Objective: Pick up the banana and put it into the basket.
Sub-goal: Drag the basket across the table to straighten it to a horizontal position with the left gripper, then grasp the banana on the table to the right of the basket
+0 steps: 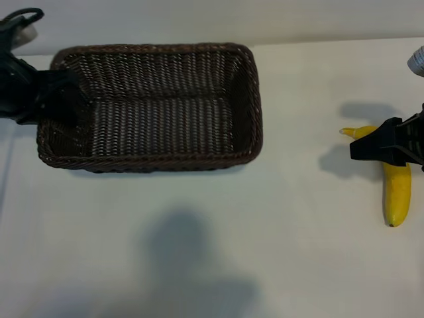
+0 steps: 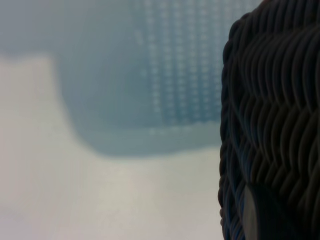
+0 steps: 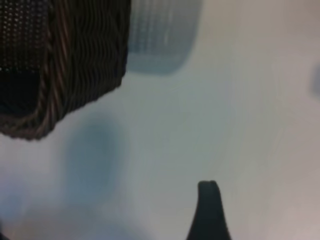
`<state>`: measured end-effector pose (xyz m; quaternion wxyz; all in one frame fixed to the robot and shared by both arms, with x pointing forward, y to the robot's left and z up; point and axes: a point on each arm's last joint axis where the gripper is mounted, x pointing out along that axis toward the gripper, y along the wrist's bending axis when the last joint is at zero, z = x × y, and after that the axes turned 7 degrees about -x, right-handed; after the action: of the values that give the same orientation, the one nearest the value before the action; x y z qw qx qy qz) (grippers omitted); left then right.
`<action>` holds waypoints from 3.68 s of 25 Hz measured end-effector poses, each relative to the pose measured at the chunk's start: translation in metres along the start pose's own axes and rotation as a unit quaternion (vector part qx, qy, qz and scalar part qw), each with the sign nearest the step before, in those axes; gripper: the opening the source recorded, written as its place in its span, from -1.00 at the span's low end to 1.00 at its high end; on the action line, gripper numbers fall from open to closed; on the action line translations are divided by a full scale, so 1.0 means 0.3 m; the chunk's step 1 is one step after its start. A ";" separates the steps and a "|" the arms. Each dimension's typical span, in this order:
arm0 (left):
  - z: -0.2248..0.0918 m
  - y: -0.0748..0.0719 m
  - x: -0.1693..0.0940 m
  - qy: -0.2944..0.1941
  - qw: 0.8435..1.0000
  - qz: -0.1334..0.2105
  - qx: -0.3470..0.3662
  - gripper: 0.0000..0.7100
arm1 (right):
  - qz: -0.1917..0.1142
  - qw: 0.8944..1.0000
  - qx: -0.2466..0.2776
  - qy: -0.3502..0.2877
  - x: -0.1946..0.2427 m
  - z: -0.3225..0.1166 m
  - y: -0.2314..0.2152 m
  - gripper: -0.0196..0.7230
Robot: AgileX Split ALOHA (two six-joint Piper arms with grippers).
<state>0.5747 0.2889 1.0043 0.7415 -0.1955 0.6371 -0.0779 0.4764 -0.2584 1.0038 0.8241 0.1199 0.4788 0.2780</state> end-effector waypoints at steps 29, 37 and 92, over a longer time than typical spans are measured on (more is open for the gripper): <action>-0.008 -0.177 0.374 0.065 0.998 0.009 0.009 -0.55 | 0.000 1.000 0.000 0.000 0.000 0.000 0.000 0.51; -0.010 -0.184 0.376 0.064 0.998 0.010 -0.012 -0.55 | -0.002 1.000 -0.002 0.001 0.000 -0.001 -0.001 0.51; 0.111 -0.172 -0.168 -0.052 0.966 0.251 0.041 0.37 | -0.002 1.000 0.001 0.002 0.000 -0.001 -0.001 0.51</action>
<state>0.6052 0.2666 1.0743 0.7769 -0.0029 0.6224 0.0950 0.4762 -0.2587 1.0034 0.8235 0.1185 0.4812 0.2760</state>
